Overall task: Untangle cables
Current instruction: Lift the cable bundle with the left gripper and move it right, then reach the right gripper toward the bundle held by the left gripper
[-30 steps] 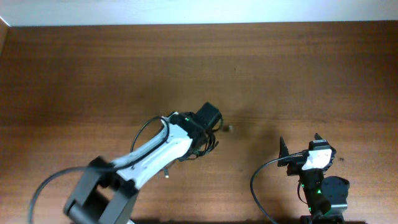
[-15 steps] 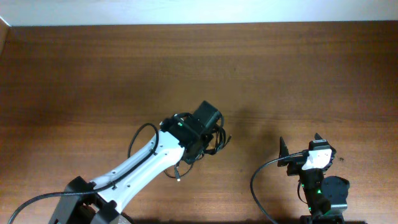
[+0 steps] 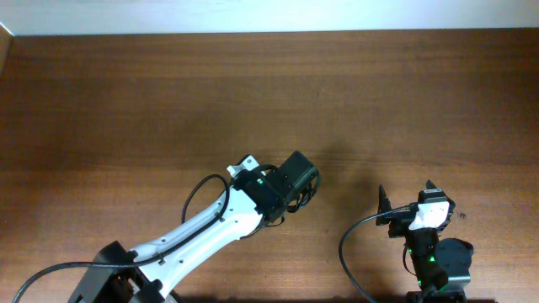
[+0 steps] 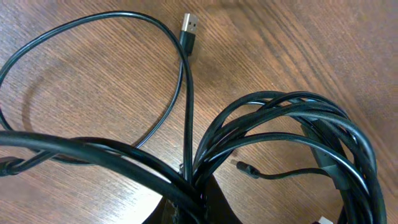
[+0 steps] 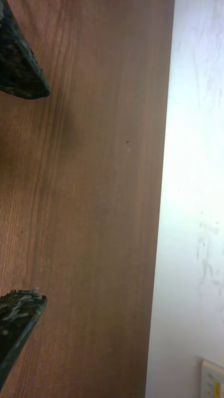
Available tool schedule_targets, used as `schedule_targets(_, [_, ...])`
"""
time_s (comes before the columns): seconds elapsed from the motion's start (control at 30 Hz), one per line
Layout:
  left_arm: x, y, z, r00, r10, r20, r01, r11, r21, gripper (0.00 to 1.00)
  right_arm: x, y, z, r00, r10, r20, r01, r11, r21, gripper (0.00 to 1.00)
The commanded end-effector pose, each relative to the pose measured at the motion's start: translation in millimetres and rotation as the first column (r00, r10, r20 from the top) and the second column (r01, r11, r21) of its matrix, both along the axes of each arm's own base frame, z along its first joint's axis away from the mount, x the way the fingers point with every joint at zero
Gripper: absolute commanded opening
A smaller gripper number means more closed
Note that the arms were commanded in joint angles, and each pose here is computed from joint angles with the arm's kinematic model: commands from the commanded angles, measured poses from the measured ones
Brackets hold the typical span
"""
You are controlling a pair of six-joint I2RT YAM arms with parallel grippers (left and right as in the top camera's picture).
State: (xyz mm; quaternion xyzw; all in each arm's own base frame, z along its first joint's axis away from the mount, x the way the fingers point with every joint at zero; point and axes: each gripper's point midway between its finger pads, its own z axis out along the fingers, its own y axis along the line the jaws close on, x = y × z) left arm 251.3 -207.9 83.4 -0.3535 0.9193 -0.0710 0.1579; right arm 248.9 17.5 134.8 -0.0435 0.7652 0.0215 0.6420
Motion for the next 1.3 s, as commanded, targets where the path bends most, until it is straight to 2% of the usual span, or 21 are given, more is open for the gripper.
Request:
schedule_targets(0.0, [10,1,13,0.998,0.004,0.059,-0.004,1.0,0.006,0.02,-1,3,-1,1.0,0.018,-0.003,-0.018,1.0,0.003,0.99])
schedule_targets(0.1, [8,11,12,0.998,0.009,0.059,-0.012,0.999,0.052,0.02,-1,3,-1,1.0,0.018,-0.003,-0.018,1.0,0.003,0.98])
schedule_targets(0.17, [7,17,12,0.998,0.013,0.061,-0.018,0.997,0.08,0.06,-1,3,-1,1.0,0.018,-0.003,-0.018,1.0,0.003,0.98])
schedule_targets(0.27, [6,17,12,0.998,0.012,0.057,-0.017,0.996,0.083,0.04,-1,3,-1,1.0,0.018,-0.003,-0.018,1.0,0.003,0.98])
schedule_targets(0.37, [-6,29,8,1.0,0.009,0.001,-0.009,0.991,0.133,0.05,-1,3,-1,1.0,0.018,-0.003,-0.018,1.0,0.003,0.98])
schedule_targets(0.5, [-10,24,3,0.996,-0.022,-0.081,0.027,0.998,0.059,0.01,-1,3,-1,1.0,0.018,-0.003,-0.018,1.0,0.003,0.98])
schedule_targets(0.6, [24,20,7,0.988,-0.13,-0.078,0.12,0.985,-0.123,0.01,0,4,3,1.0,0.019,0.014,-0.019,1.0,0.003,0.98])
schedule_targets(0.63, [34,29,8,0.988,-0.13,-0.08,0.115,0.979,-0.171,0.02,-1,14,7,0.996,0.081,0.028,-0.081,0.997,0.014,0.98])
schedule_targets(0.67, [40,32,10,0.986,-0.149,-0.08,0.128,0.967,-0.22,0.02,-7,38,7,0.978,0.207,0.022,-0.208,0.973,0.096,0.98])
schedule_targets(0.7, [52,30,18,0.97,-0.24,-0.027,0.221,0.928,-0.3,0.04,-33,89,9,0.876,0.482,0.002,-0.448,0.812,0.374,0.98])
schedule_targets(0.73, [58,29,22,0.957,-0.288,0.009,0.275,0.903,-0.329,0.05,-51,109,11,0.8,0.599,-0.01,-0.515,0.696,0.5,0.98])
schedule_targets(0.77, [61,32,25,0.949,-0.314,0.027,0.303,0.887,-0.347,0.05,-72,127,17,0.703,0.711,-0.015,-0.528,0.537,0.658,0.99])
schedule_targets(0.8, [61,35,26,0.933,-0.358,0.043,0.349,0.869,-0.351,0.06,-91,138,19,0.615,0.787,-0.037,-0.469,0.403,0.786,0.98])
schedule_targets(0.87, [61,35,26,0.929,-0.367,0.047,0.359,0.863,-0.356,0.09,-75,129,22,0.695,0.718,-0.046,-0.372,0.413,0.831,0.96])
schedule_targets(0.9, [59,31,28,0.927,-0.371,0.047,0.36,0.851,-0.382,0.05,-72,128,25,0.709,0.704,-0.048,-0.329,0.39,0.86,0.82])
schedule_targets(0.93, [51,29,27,0.967,-0.252,-0.047,0.206,0.872,-0.444,0.0,-71,127,25,0.715,0.696,-0.065,-0.262,0.353,0.898,0.77])
schedule_targets(0.97, [44,29,24,0.98,-0.152,-0.131,0.074,0.881,-0.468,0.0,-71,127,25,0.714,0.696,-0.074,-0.229,0.332,0.915,0.73])
schedule_targets(1.03, [39,23,23,0.973,-0.002,-0.23,-0.111,0.871,-0.479,0.04,-74,130,25,0.699,0.71,-0.084,-0.193,0.3,0.934,0.7])
schedule_targets(1.1, [22,-1,23,0.934,0.107,-0.341,-0.271,0.834,-0.481,0.04,-75,138,21,0.696,0.711,-0.104,-0.179,0.312,0.933,0.7])
schedule_targets(1.17, [10,-16,23,0.919,0.115,-0.377,-0.298,0.828,-0.475,0.04,-70,141,14,0.722,0.679,-0.131,-0.153,0.341,0.927,0.7])
schedule_targets(1.27, [-3,-30,19,0.922,0.115,-0.369,-0.282,0.853,-0.439,0.05,-60,149,-12,0.779,0.58,-0.241,-0.064,0.455,0.888,0.7])
